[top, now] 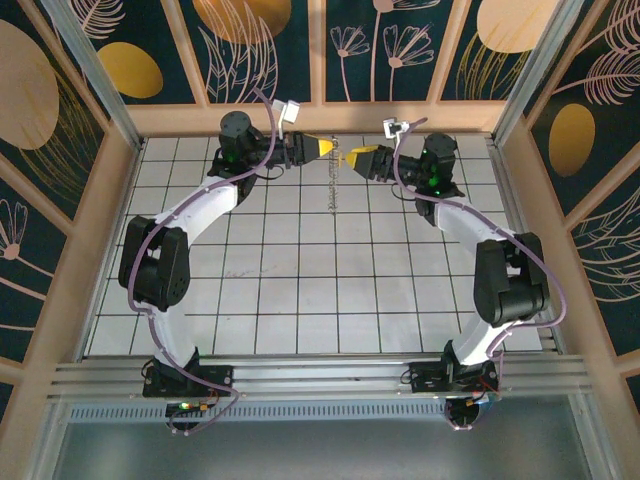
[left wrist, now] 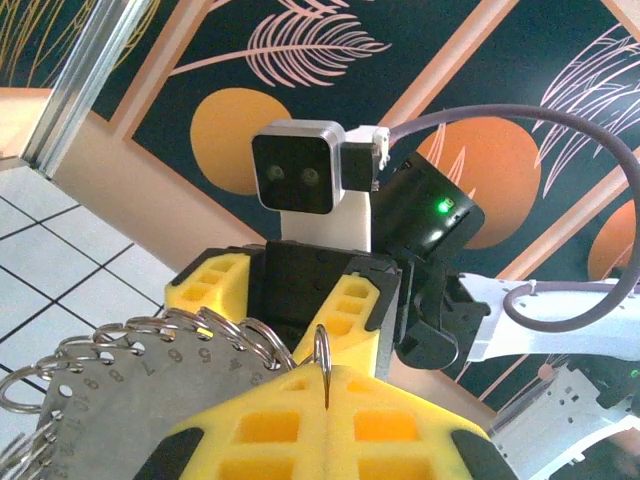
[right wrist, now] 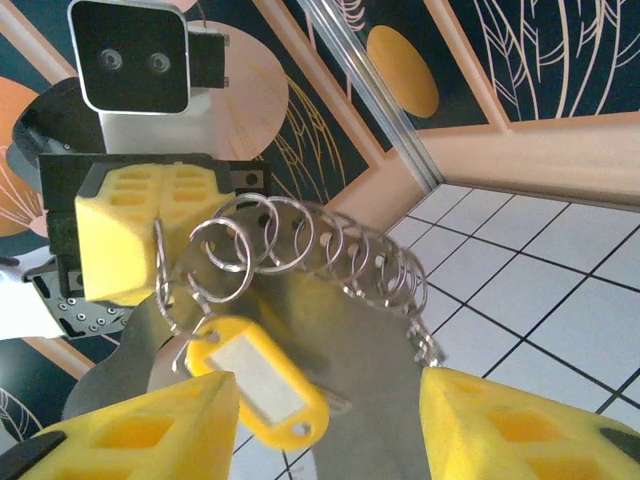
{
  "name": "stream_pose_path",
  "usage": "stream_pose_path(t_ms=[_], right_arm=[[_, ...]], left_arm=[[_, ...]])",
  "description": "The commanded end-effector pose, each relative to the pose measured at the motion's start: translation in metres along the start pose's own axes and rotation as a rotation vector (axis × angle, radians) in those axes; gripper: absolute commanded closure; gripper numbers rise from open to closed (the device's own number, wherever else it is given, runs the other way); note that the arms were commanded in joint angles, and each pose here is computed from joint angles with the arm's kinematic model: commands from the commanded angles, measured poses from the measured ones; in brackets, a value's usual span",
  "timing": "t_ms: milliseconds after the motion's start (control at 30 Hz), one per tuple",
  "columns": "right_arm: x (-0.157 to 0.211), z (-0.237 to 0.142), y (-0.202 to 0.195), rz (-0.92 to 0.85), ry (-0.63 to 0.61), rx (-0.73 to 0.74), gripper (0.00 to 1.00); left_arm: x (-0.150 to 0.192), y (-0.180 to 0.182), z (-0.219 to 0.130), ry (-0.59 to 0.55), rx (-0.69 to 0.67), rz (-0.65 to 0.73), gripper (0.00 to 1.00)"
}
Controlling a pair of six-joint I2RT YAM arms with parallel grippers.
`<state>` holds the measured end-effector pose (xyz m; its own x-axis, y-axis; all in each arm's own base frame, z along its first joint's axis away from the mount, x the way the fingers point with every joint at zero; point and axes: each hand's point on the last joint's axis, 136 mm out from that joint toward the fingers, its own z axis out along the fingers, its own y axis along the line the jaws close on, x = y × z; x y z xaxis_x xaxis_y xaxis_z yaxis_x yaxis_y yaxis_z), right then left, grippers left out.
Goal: Put the keys on the keyring
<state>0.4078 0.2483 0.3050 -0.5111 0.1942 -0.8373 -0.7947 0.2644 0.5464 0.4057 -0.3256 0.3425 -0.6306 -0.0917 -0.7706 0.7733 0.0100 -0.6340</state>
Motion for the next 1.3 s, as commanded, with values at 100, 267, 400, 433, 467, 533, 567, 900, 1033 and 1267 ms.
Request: stream_pose_path(t_ms=[100,267,400,433,467,533,567,900,1033,1267], right_arm=[[-0.012,0.008,0.011,-0.088,0.008,-0.073,0.49],[-0.009,0.010,0.016,-0.087,0.029,-0.122,0.49],[-0.002,0.011,0.022,-0.085,0.051,-0.163,0.49],[-0.001,0.011,0.024,-0.085,0.055,-0.171,0.49],[0.000,0.011,0.024,-0.085,0.058,-0.173,0.49],[0.002,0.010,0.025,-0.084,0.060,-0.177,0.50],[0.003,0.010,0.026,-0.083,0.063,-0.180,0.50],[0.011,-0.003,0.008,-0.046,0.037,-0.040,0.51],[0.013,-0.014,-0.003,-0.023,-0.005,0.068,0.51],[0.013,-0.029,-0.004,-0.013,-0.102,0.196,0.50]], left_arm=[[-0.008,-0.027,0.004,0.018,0.058,0.087,1.00],[-0.007,-0.031,0.007,0.030,0.075,0.097,1.00],[-0.007,-0.033,0.010,0.035,0.084,0.103,1.00],[-0.006,-0.033,0.010,0.035,0.084,0.102,1.00],[-0.006,-0.033,0.010,0.035,0.083,0.100,1.00],[-0.006,-0.033,0.010,0.035,0.084,0.100,1.00],[-0.006,-0.033,0.010,0.034,0.083,0.101,1.00],[-0.008,-0.035,0.010,0.028,0.081,0.112,1.00],[-0.008,-0.034,0.010,0.025,0.077,0.112,1.00],[-0.009,-0.032,0.010,0.021,0.073,0.112,1.00]])
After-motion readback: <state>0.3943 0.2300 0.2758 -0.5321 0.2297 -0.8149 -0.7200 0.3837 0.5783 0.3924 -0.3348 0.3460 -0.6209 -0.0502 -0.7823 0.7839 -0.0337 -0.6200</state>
